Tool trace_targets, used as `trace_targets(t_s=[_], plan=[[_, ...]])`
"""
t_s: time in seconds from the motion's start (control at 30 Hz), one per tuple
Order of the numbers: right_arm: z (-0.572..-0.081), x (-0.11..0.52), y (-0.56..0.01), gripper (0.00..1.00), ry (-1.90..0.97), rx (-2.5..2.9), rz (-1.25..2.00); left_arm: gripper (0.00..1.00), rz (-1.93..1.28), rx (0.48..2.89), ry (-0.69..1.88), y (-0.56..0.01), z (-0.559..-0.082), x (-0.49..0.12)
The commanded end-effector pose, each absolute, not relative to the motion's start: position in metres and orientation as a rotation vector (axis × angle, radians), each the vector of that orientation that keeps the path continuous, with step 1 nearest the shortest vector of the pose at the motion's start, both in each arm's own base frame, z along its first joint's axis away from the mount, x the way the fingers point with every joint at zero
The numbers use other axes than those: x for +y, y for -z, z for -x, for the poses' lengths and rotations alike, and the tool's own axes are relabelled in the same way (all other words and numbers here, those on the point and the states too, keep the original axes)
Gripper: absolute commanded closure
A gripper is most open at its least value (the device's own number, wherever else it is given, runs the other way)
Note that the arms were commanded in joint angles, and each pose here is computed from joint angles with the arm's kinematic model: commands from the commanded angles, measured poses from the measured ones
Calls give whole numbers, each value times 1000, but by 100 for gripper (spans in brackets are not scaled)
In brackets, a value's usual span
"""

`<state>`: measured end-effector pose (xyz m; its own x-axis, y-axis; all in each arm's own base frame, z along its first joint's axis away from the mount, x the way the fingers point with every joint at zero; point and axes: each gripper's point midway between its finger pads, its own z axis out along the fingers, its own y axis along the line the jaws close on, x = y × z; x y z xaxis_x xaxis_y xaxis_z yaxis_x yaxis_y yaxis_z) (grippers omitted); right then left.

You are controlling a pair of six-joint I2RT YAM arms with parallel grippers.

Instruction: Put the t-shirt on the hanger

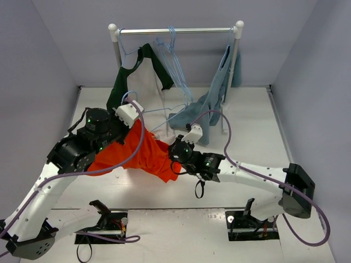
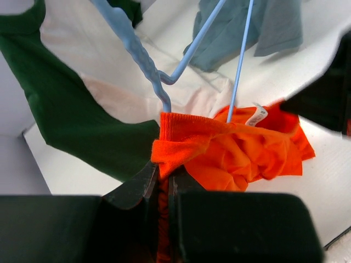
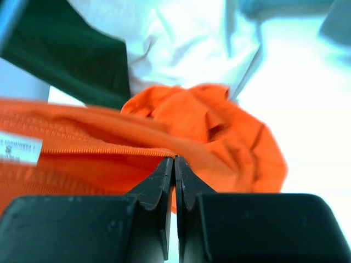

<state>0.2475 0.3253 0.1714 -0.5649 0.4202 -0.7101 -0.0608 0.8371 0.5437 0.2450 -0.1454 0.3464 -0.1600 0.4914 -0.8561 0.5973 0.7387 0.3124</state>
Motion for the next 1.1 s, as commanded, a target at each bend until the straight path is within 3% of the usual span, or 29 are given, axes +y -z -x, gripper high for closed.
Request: trace_targets(t_s=[0.0,0.63,1.07], plan=[[-263,297,-208,100,-594,2000,-183,100,-908,1580,179,-389,-232,-155],[-298,225,-277,100,-417,1965,135,100,-1023,1545,178,-368,-212,-150],[-306,225,-318,100,-383,1910,243,100,-1079,1567,176,-359,-214,-154]])
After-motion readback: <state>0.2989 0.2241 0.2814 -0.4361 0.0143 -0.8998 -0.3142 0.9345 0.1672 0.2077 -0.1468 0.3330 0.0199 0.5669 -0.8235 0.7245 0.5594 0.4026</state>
